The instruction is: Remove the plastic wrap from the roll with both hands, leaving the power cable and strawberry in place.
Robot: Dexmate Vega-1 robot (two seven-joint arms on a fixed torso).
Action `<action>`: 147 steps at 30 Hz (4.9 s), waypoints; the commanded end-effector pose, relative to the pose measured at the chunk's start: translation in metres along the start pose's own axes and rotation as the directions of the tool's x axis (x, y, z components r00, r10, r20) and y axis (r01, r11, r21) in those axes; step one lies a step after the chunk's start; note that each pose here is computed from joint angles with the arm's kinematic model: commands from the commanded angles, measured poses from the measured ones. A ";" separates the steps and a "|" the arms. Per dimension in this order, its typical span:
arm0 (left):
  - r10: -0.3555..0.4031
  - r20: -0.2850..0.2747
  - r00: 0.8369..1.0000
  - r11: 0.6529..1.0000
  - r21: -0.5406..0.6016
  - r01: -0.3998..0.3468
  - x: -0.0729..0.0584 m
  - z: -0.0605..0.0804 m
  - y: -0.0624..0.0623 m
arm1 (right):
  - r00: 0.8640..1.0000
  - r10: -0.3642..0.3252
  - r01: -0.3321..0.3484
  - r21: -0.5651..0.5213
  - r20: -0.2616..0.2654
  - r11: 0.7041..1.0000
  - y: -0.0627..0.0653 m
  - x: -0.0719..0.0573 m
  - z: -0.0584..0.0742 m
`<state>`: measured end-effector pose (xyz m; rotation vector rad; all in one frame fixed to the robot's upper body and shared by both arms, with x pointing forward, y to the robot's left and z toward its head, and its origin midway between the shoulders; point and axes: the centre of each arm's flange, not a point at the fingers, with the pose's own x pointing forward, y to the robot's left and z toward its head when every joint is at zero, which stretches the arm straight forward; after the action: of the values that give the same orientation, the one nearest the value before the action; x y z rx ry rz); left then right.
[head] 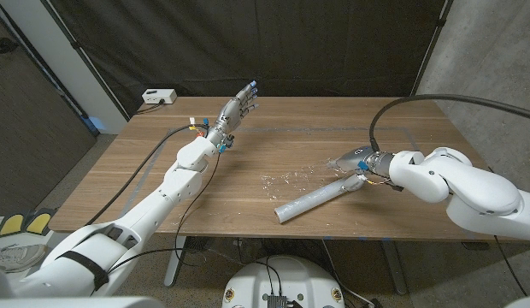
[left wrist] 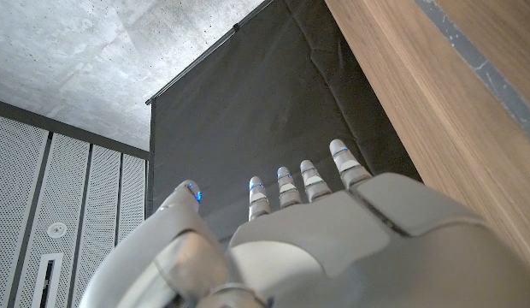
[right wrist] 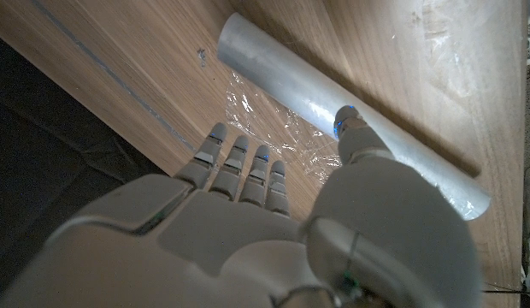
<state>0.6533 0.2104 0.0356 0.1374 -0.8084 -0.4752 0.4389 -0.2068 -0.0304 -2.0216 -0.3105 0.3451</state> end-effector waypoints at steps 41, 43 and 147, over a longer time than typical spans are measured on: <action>0.016 -0.009 1.000 1.000 -0.023 -0.017 -0.010 -0.005 0.010 | 0.990 0.110 -0.104 -0.080 0.087 0.991 0.006 0.035 0.029; 0.013 -0.011 1.000 1.000 -0.021 -0.013 -0.010 -0.005 0.011 | 0.989 0.116 -0.109 -0.084 0.093 0.991 0.005 0.036 0.029; -0.029 -0.002 1.000 0.998 -0.052 0.029 -0.007 0.015 0.021 | 0.812 -0.545 0.554 0.568 -0.209 0.609 -0.009 0.072 -0.052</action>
<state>0.6482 0.2322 0.0445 0.1614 -0.7911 -0.4700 0.5157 -0.2069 -0.0203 -1.4056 -0.6799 0.0181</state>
